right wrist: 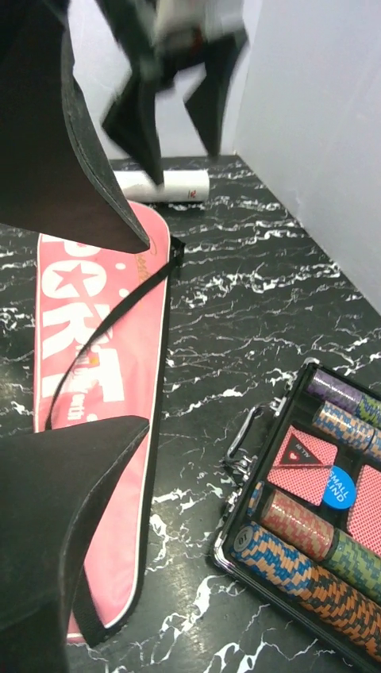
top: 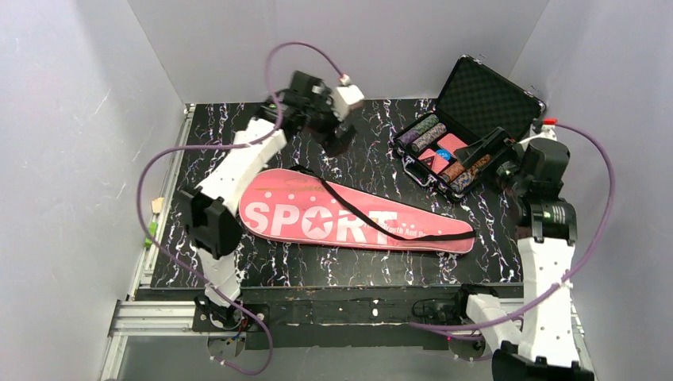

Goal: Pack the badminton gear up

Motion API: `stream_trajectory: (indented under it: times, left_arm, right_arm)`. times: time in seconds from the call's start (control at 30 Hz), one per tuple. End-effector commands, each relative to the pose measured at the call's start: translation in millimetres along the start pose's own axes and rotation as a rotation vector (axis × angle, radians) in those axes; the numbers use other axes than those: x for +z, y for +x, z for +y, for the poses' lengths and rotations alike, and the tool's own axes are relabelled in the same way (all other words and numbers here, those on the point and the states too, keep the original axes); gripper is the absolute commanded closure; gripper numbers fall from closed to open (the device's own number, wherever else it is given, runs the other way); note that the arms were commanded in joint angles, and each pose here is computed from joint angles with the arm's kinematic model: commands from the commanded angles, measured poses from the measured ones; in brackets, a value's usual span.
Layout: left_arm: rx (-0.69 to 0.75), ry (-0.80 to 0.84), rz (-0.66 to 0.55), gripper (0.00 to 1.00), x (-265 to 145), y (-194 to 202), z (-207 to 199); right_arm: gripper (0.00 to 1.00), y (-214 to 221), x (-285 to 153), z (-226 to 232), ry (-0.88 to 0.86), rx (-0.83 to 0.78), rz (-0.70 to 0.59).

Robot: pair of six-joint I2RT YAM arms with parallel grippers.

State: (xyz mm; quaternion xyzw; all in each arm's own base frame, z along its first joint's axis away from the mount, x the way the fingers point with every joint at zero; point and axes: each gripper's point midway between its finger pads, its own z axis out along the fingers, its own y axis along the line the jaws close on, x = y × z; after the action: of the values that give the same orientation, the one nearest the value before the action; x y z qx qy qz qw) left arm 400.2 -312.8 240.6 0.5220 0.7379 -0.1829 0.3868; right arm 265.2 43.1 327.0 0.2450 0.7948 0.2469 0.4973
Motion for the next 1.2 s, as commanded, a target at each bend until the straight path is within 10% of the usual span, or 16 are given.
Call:
stream_trajectory:
  times: [0.0, 0.5, 1.17]
  left_arm:
    - [-0.268, -0.169, -0.025, 0.02, -79, 18, 41]
    - [-0.749, -0.700, -0.207, 0.02, -155, 222, 149]
    - [-0.662, -0.900, -0.441, 0.02, -154, 270, 127]
  right_arm:
    - [0.16, 6, 34, -10, -0.008, -0.086, 0.033]
    - [0.13, 25, 126, -118, 0.219, -0.356, -0.143]
    - [0.12, 49, 120, -186, 0.237, -0.491, -0.539]
